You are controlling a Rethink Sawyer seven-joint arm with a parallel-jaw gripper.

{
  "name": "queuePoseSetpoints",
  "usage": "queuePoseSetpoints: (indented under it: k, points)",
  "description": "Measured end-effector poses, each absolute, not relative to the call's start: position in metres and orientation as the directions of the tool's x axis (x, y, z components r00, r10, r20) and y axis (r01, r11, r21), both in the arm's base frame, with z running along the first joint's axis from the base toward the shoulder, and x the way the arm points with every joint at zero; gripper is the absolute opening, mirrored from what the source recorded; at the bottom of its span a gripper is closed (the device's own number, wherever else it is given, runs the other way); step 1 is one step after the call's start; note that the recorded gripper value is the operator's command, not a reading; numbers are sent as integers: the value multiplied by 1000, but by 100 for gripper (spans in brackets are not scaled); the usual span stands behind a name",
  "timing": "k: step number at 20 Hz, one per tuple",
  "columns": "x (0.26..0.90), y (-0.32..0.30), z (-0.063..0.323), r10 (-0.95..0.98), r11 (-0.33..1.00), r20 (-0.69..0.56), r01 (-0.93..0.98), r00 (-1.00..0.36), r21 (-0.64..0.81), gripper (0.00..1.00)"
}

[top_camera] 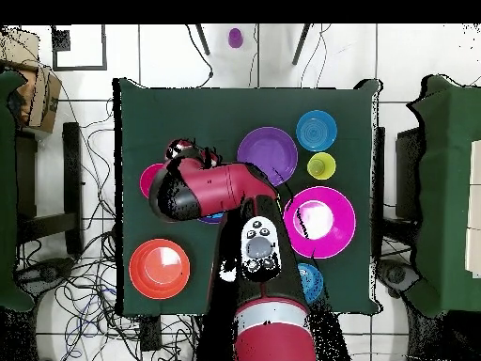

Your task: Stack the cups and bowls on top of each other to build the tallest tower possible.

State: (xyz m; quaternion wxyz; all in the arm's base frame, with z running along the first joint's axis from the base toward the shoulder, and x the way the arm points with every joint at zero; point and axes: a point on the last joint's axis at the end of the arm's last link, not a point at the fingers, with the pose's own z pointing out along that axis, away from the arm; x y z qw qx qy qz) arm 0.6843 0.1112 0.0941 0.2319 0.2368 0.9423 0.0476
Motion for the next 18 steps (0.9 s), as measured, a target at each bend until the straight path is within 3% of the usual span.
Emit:
queuePoseSetpoints:
  k: [10,18]
  points:
    - [684,112,95,456,889,-428,417,-780,188,100]
    - [702,91,112,416,908,-545,370,-728,200,100]
